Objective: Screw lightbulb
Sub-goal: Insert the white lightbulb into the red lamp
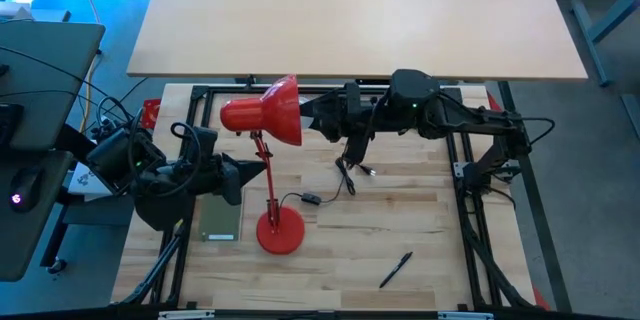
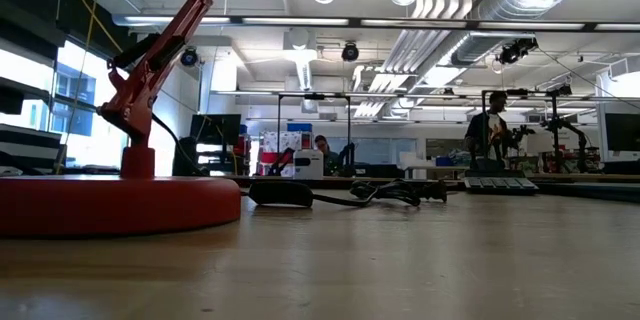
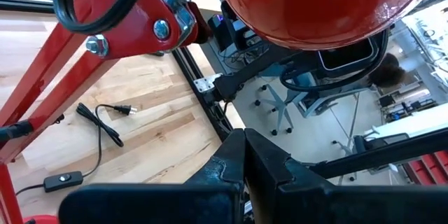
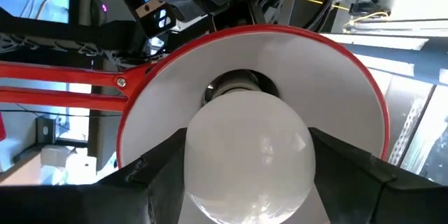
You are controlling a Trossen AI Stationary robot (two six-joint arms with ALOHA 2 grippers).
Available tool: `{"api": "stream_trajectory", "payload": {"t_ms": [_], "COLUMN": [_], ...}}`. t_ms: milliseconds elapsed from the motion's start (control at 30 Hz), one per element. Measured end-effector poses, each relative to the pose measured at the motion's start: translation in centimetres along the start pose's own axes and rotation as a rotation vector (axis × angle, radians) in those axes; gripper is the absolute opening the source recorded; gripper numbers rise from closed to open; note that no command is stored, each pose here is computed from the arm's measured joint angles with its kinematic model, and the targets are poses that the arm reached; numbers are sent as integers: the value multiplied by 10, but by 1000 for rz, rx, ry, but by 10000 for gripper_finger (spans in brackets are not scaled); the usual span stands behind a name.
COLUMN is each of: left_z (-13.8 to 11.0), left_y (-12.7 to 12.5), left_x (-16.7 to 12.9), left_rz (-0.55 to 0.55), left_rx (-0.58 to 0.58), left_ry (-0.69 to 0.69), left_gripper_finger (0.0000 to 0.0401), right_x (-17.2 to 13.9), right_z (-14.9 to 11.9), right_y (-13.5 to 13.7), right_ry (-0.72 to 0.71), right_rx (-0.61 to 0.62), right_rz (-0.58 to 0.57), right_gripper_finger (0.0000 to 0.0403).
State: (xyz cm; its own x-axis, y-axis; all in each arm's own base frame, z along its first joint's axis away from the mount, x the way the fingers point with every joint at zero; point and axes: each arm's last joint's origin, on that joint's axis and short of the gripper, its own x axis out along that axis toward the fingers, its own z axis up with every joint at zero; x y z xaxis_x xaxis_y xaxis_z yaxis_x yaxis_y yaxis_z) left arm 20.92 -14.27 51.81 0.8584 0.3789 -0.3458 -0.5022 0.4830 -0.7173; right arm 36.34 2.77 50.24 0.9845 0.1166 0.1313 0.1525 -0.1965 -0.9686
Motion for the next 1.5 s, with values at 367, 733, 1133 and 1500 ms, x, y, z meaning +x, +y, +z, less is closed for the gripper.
{"api": "stream_trajectory", "payload": {"t_ms": [367, 733, 1133, 1500], "left_z": [0, 0, 0, -10], "left_y": [-1, -1, 0, 15], "left_x": [0, 0, 0, -6], "left_rz": [-7, -7, 6, 62], "left_rx": [34, 85, 319, 785], "left_ry": [-1, -5, -27, 82], "left_gripper_finger": [0, 0, 0, 0], "right_x": [1, 2, 2, 0], "right_z": [10, 22, 32, 54], "right_y": [-3, -7, -12, -19], "right_ry": [38, -7, -27, -37], "right_rx": [328, 855, 1290, 1863], "right_rz": [-23, -46, -79, -122], "right_gripper_finger": [250, 250, 250, 250]}}
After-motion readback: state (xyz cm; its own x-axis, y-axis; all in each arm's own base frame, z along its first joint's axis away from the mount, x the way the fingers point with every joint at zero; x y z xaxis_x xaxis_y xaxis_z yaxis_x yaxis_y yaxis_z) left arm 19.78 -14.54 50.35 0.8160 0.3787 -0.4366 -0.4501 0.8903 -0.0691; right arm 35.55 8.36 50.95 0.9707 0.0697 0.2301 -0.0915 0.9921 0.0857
